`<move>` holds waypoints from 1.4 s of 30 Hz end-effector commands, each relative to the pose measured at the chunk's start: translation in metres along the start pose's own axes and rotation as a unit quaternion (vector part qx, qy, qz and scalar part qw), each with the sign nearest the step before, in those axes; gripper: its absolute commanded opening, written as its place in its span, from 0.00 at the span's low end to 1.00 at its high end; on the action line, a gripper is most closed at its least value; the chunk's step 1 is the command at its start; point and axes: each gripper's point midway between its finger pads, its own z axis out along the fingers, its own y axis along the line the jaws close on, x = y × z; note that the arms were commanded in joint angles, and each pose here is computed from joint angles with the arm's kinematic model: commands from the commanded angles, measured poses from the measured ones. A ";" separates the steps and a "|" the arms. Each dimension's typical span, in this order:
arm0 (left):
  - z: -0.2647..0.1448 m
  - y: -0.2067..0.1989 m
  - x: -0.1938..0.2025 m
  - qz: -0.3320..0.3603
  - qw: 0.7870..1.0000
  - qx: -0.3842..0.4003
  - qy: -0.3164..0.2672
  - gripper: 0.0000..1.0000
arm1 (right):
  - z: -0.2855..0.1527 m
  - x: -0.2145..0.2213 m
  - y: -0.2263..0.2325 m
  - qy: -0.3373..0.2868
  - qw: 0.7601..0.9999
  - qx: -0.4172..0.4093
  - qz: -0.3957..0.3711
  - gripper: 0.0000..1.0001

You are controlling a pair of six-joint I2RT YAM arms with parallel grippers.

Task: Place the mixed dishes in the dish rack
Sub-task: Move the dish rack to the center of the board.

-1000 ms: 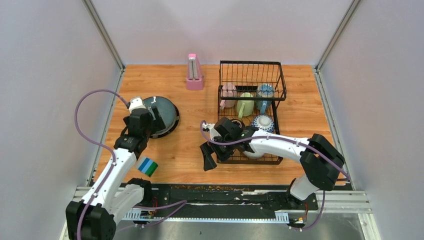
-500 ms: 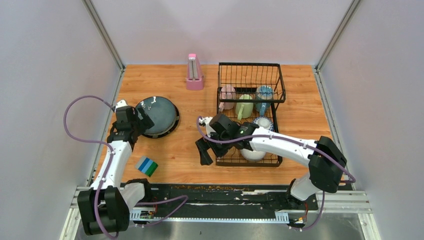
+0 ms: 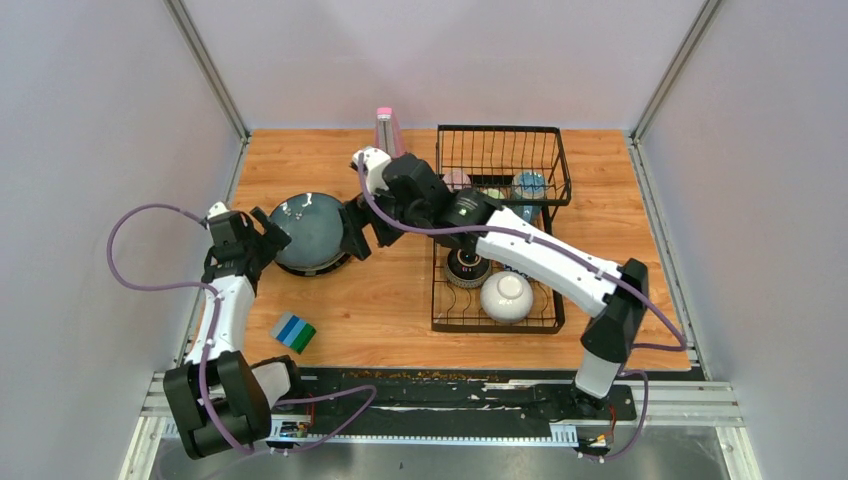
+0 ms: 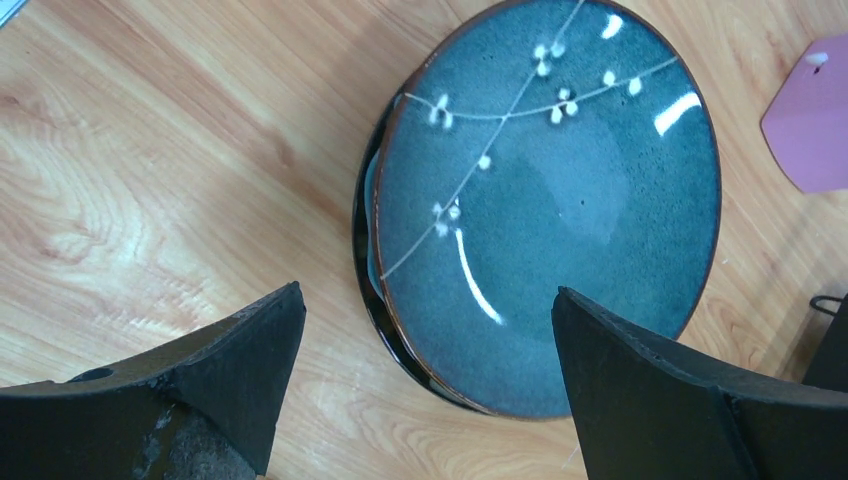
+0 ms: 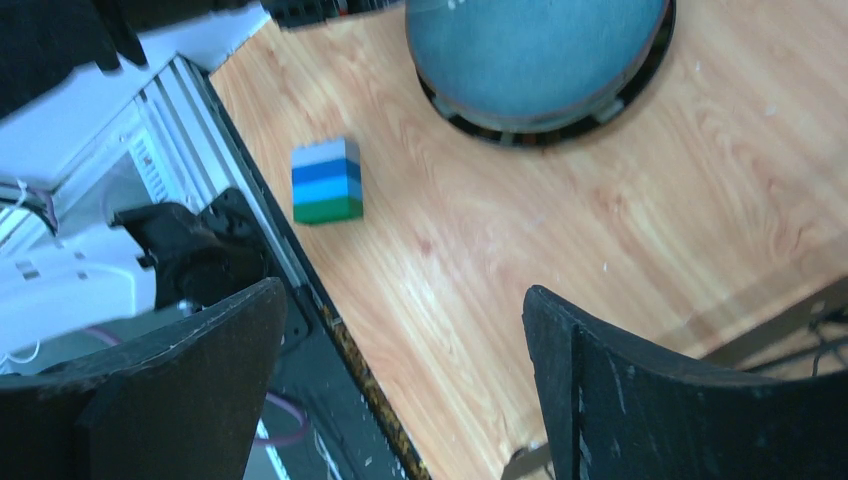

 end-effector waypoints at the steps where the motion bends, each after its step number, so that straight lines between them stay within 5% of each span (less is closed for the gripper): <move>1: 0.004 -0.005 -0.025 -0.026 0.999 0.014 -0.032 1.00 | 0.022 -0.029 -0.006 -0.012 0.999 0.032 -0.028 0.89; 15: 0.030 0.000 -0.039 -0.041 0.998 0.002 -0.051 0.96 | 0.108 -0.060 -0.060 -0.012 0.999 0.032 0.034 0.81; 42: 0.080 -0.005 -0.056 0.036 0.999 0.009 -0.040 0.89 | 0.223 0.000 -0.150 0.005 0.997 0.054 0.063 0.77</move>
